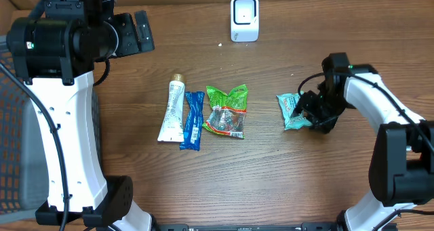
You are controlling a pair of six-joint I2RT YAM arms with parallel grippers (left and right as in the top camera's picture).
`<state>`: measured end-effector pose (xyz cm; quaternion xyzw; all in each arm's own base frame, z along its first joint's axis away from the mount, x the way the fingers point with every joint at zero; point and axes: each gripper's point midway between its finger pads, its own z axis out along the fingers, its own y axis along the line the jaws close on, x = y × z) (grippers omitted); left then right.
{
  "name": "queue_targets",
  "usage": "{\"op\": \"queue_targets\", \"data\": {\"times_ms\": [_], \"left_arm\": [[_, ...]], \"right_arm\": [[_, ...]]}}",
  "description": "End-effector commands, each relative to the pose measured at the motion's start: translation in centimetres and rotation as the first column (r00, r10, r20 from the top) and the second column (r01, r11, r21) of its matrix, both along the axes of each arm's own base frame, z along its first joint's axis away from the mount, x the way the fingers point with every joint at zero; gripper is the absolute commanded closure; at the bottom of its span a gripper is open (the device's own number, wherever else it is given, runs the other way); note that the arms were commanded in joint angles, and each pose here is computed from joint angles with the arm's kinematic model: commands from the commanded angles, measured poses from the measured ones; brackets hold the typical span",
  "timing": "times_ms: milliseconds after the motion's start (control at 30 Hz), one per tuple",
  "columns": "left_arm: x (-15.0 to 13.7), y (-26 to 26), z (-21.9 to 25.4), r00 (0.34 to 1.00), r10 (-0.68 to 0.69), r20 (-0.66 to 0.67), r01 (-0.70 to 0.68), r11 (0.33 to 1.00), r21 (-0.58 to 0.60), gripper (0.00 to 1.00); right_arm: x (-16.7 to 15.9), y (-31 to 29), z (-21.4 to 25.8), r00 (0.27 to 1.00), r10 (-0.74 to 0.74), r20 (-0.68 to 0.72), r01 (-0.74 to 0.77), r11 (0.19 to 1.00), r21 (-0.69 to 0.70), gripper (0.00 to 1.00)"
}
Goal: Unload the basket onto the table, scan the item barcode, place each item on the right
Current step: 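Grasp the mint wet-wipes pack with the right gripper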
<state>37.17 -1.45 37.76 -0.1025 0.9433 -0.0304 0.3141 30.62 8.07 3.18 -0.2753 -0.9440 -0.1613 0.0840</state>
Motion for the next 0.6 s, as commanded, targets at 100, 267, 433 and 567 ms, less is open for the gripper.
{"op": "queue_targets", "data": {"times_ms": [100,267,433,567], "left_arm": [[0.0,0.1,0.0,1.0,0.018,0.002,-0.018,1.0,-0.002,0.0],[0.0,0.1,0.0,1.0,0.018,0.002,-0.018,1.0,-0.002,0.0],[0.0,0.1,0.0,1.0,0.018,0.002,-0.018,1.0,-0.002,0.0],[0.0,0.1,0.0,1.0,0.018,0.003,-0.018,1.0,-0.002,0.0]], "right_arm": [[1.3,-0.3,-3.1,0.991,-0.093,0.096,0.095,0.995,-0.015,0.39],[2.9,-1.1,-4.5,0.975,-0.086,0.206,0.099,0.994,-0.056,0.38],[4.3,-1.2,-4.1,0.959,-0.009,0.282,0.03,0.997,-0.07,0.38],[5.3,-1.0,-3.1,0.951,-0.002,0.309,0.018,0.999,-0.049,0.38]]}}
